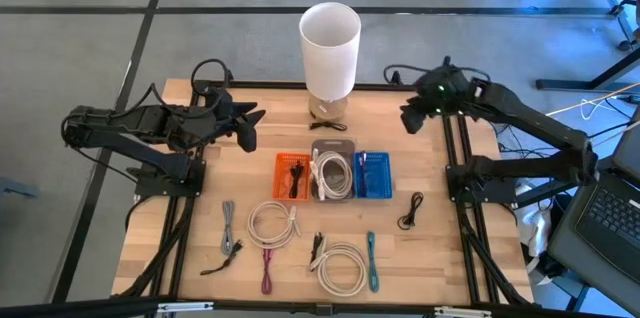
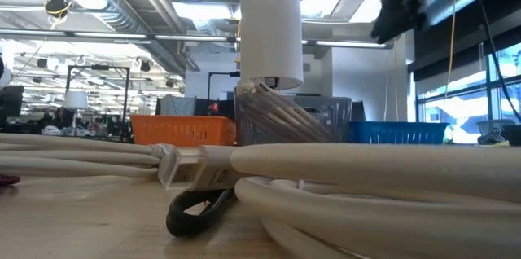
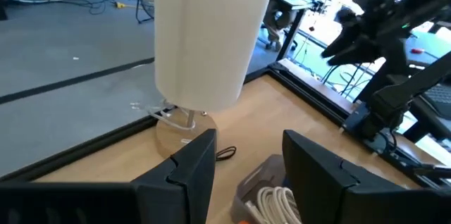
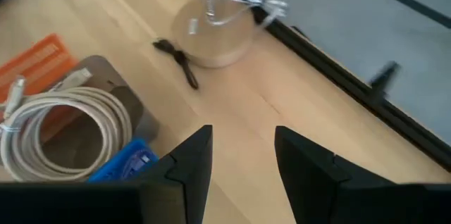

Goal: Pick & Place USB Port
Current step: Put the black charger cable into the orange bin

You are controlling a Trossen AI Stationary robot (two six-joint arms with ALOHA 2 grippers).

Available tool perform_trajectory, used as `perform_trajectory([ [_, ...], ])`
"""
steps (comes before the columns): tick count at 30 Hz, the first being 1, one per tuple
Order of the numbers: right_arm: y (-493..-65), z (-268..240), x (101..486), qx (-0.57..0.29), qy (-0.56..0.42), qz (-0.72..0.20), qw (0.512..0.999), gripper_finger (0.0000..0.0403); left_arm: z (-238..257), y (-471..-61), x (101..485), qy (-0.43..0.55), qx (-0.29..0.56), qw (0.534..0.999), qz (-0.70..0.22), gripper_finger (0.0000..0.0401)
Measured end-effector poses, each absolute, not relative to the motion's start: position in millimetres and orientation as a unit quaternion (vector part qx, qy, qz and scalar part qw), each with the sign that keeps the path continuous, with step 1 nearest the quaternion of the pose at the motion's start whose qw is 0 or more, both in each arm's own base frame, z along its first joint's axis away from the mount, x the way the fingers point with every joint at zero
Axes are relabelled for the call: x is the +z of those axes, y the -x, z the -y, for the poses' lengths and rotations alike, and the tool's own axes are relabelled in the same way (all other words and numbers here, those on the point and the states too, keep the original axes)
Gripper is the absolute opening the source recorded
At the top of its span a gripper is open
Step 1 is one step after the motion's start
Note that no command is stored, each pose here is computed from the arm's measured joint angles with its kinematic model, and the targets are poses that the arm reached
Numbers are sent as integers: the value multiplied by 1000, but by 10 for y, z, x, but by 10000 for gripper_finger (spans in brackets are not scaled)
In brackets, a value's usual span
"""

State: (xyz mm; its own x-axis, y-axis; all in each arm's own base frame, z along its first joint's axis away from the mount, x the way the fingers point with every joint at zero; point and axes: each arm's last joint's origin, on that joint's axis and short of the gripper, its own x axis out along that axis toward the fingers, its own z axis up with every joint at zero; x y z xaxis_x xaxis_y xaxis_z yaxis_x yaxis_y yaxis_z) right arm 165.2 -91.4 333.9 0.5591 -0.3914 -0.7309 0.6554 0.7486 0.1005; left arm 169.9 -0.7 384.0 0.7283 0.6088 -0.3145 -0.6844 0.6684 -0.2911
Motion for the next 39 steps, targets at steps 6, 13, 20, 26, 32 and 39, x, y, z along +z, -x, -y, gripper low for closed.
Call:
perform_trajectory([
  [6,-1926,1183,3144,-249,-177,-369,878,158,7,-1699,3839,205,357,907,-93,157],
  [13,-2304,1397,2768,-170,-180,-413,876,158,7,-1699,3840,209,357,906,-91,157],
  [20,-2597,1578,2367,-152,-178,-443,865,158,7,-1699,3839,212,357,905,-90,157],
  [26,-2794,1640,2127,-106,-140,-446,878,139,7,-1698,3836,204,357,907,-95,157],
  [32,-2911,1550,1954,-66,-118,-472,871,100,7,-1699,3835,204,355,907,-96,157],
  [39,-3041,1547,1778,-58,-103,-473,873,84,6,-1697,3833,202,359,906,-96,157],
])
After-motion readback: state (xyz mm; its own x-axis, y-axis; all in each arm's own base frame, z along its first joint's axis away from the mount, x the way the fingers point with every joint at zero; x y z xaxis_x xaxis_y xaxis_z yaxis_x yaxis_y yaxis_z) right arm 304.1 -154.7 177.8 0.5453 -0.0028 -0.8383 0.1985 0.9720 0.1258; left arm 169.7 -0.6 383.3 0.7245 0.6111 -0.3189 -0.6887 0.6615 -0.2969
